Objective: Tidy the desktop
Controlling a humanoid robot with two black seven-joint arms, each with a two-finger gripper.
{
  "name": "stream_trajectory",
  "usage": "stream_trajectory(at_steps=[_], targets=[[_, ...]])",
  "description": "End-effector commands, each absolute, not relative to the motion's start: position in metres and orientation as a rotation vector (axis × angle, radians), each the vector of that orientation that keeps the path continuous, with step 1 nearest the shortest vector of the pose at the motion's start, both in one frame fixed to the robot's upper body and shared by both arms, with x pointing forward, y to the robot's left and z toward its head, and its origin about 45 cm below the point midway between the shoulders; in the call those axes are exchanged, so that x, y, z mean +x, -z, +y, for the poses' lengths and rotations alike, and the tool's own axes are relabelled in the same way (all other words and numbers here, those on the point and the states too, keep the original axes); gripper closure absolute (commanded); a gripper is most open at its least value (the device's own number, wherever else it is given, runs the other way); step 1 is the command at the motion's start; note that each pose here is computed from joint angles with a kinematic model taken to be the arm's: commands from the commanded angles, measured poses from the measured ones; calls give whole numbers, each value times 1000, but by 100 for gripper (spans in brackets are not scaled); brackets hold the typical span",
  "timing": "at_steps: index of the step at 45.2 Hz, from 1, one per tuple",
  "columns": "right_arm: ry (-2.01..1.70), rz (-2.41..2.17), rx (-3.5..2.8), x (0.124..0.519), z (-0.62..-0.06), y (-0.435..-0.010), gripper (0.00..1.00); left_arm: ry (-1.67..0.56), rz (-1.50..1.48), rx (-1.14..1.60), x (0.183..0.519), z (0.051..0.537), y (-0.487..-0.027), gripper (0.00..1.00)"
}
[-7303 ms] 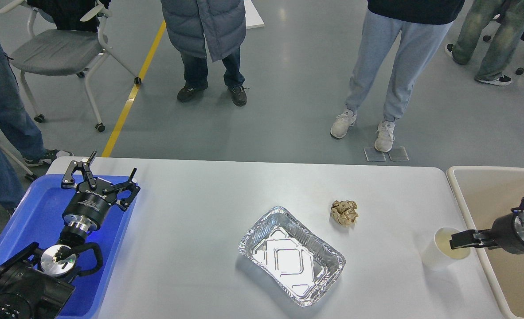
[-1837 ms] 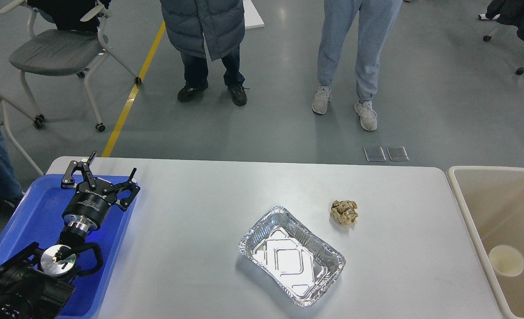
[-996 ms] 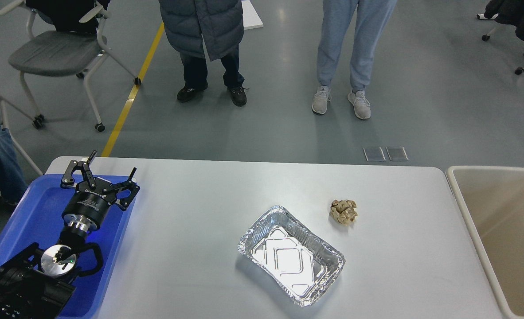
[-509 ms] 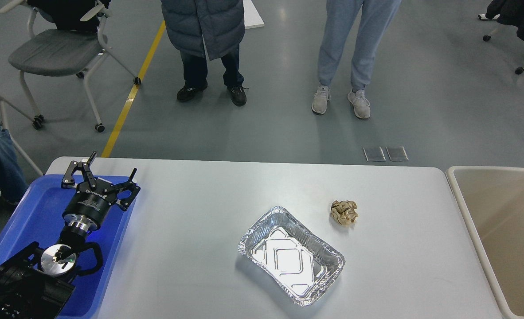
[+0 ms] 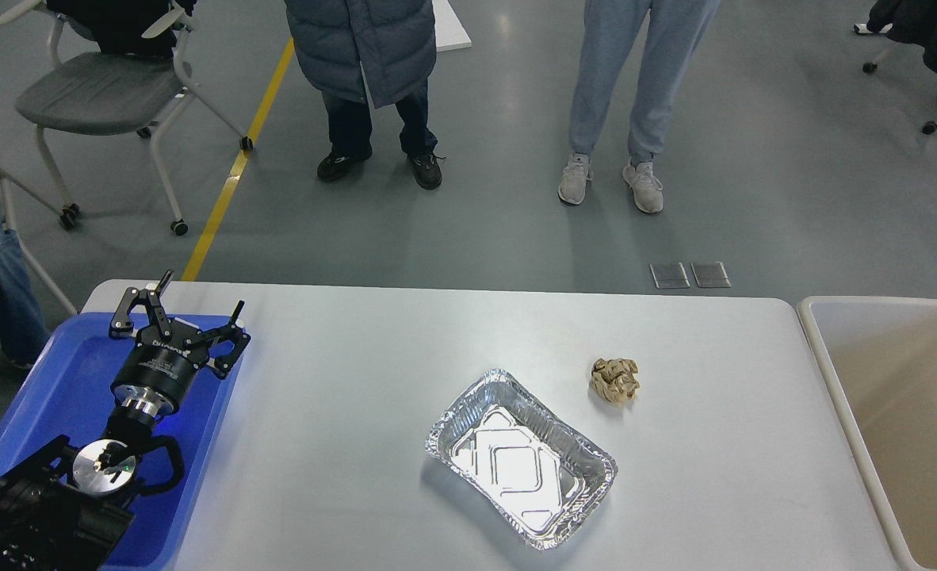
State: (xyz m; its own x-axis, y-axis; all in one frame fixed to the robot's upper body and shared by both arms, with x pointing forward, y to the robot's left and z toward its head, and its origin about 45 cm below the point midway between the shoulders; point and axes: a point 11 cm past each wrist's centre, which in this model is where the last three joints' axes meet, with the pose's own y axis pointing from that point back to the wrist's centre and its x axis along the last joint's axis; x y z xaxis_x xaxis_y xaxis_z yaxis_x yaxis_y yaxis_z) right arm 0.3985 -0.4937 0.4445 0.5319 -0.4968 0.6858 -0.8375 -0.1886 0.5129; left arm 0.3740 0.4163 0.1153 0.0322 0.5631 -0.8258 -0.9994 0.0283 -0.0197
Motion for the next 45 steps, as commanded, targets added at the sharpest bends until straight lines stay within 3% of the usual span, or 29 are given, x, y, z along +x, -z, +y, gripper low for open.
stream_trajectory(at_steps=[1, 13, 45], targets=[[-477, -899, 1742, 400, -475, -451, 0, -1399, 752, -756, 374, 416, -115, 0], [-535, -691, 1633, 413, -430, -465, 0, -1400, 751, -758, 374, 416, -115, 0], [-639, -374, 1642, 430, -321, -447, 0, -1400, 751, -757, 374, 416, -115, 0]])
